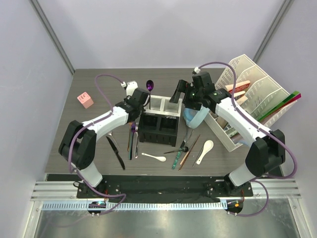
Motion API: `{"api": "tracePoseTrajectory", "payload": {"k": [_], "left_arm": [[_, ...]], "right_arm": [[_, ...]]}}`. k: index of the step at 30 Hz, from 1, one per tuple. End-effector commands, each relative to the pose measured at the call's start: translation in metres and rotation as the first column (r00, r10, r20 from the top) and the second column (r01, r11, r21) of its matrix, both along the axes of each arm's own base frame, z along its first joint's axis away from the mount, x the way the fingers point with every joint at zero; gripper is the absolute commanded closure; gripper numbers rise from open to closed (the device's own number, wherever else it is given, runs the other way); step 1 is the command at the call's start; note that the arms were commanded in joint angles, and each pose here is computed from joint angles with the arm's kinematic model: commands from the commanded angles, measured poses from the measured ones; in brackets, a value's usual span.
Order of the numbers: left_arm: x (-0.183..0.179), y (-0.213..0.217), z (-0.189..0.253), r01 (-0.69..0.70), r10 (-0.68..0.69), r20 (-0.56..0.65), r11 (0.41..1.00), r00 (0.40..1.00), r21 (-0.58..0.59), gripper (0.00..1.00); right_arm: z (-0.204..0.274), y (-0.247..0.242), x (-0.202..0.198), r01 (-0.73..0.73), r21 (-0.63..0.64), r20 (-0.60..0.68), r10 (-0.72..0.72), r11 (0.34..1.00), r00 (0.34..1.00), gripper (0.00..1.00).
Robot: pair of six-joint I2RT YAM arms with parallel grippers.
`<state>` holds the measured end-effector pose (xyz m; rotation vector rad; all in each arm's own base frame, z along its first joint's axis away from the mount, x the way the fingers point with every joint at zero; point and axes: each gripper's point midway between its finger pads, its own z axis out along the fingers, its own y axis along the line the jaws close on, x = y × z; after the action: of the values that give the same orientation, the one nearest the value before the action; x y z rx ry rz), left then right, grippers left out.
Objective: Sort the eating utensils into containers
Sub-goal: Place the spoon in the container.
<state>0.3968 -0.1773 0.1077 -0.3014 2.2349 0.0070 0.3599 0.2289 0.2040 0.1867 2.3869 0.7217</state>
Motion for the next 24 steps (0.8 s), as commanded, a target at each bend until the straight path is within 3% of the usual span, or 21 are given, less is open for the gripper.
{"api": "tracePoseTrajectory", "payload": {"k": [1, 9, 11, 15, 24], "left_arm": [[-0.040, 0.003, -0.037, 0.067, -0.056, -0.176, 0.996, 0.983, 0.058, 0.84], [-0.037, 0.010, -0.006, 0.051, -0.047, -0.101, 0.998, 0.994, 0.031, 0.68], [-0.038, 0.014, -0.001, 0.041, -0.037, -0.094, 0.998, 0.995, 0.037, 0.60], [-0.042, 0.023, 0.015, 0.026, -0.024, -0.058, 0.999, 0.998, 0.024, 0.55], [-0.046, 0.057, 0.021, -0.063, 0.066, -0.052, 0.996, 0.996, 0.061, 0.40]], "right_arm": [[0.007, -0.019, 0.012, 0.049, -0.077, 0.032, -0.047, 0.996, 0.998, 0.00], [-0.016, -0.013, 0.019, 0.010, -0.077, -0.030, -0.013, 0.997, 0.999, 0.00], [-0.021, -0.009, 0.021, -0.001, -0.065, -0.040, -0.001, 0.998, 0.999, 0.00], [-0.031, -0.004, 0.024, -0.016, -0.061, -0.055, 0.013, 0.998, 0.998, 0.00], [-0.012, 0.002, 0.036, -0.020, -0.035, 0.005, 0.020, 0.999, 1.000, 0.00]]}}
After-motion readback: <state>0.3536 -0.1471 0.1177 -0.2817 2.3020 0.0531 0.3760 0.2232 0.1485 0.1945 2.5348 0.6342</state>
